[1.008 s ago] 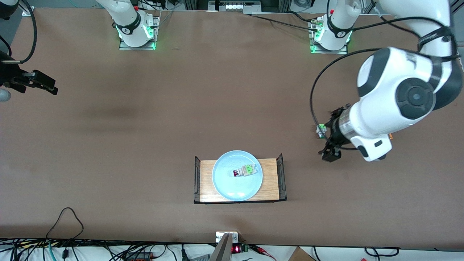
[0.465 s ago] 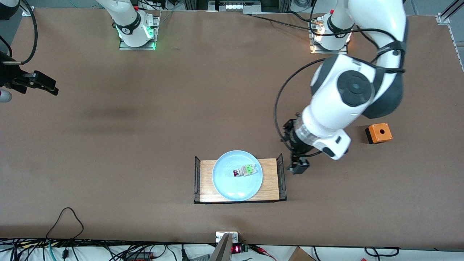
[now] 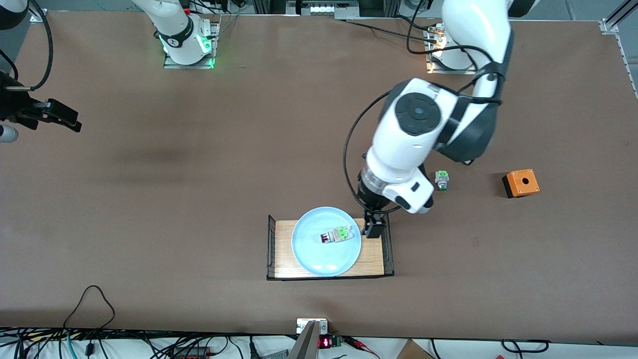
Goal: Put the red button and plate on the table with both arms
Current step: 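Lower the left gripper and grasp the white-green button block, then lift the button off the plate with the left gripper while the right gripper advances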
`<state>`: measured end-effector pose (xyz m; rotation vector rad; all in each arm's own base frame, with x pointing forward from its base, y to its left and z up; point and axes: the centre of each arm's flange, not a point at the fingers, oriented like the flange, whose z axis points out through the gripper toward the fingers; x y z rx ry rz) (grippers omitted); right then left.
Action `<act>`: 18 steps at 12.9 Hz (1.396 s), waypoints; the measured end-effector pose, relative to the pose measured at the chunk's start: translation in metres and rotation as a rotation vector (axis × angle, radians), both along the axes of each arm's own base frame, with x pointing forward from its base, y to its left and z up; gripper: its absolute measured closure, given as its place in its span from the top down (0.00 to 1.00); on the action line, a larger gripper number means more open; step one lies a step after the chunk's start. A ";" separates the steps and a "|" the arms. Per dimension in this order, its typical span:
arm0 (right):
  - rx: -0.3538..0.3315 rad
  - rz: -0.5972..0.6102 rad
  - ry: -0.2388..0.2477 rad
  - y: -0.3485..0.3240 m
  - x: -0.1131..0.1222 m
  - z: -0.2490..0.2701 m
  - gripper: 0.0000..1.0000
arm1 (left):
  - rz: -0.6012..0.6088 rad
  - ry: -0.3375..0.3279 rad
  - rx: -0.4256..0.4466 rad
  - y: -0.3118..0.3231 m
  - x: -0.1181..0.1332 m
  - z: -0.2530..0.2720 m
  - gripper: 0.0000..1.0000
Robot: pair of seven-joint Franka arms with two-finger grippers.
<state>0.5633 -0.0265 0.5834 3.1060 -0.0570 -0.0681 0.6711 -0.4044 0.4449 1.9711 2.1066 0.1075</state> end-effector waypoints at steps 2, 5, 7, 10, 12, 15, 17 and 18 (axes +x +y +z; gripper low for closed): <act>0.000 0.000 0.007 0.000 0.002 -0.004 1.00 | 0.009 -0.011 0.009 -0.016 -0.002 -0.021 1.00; 0.000 0.000 0.008 0.000 0.002 -0.005 1.00 | 0.028 -0.025 0.011 -0.025 0.004 -0.044 1.00; 0.000 0.000 0.018 0.000 0.004 -0.010 1.00 | 0.029 -0.060 0.005 -0.030 0.009 -0.051 1.00; 0.000 0.000 0.033 0.000 0.008 -0.019 1.00 | 0.020 -0.111 -0.002 -0.039 0.011 -0.059 1.00; 0.000 0.000 0.035 0.000 0.008 -0.020 1.00 | 0.018 -0.108 0.009 -0.041 0.012 -0.075 1.00; 0.000 -0.005 0.035 -0.002 0.008 -0.020 1.00 | 0.021 -0.102 0.028 -0.038 0.016 -0.096 1.00; 0.000 -0.006 0.036 -0.003 0.008 -0.020 1.00 | 0.020 -0.106 0.028 -0.038 0.017 -0.100 1.00; 0.000 -0.006 0.036 -0.003 0.008 -0.020 1.00 | 0.021 -0.106 0.031 -0.038 0.017 -0.102 1.00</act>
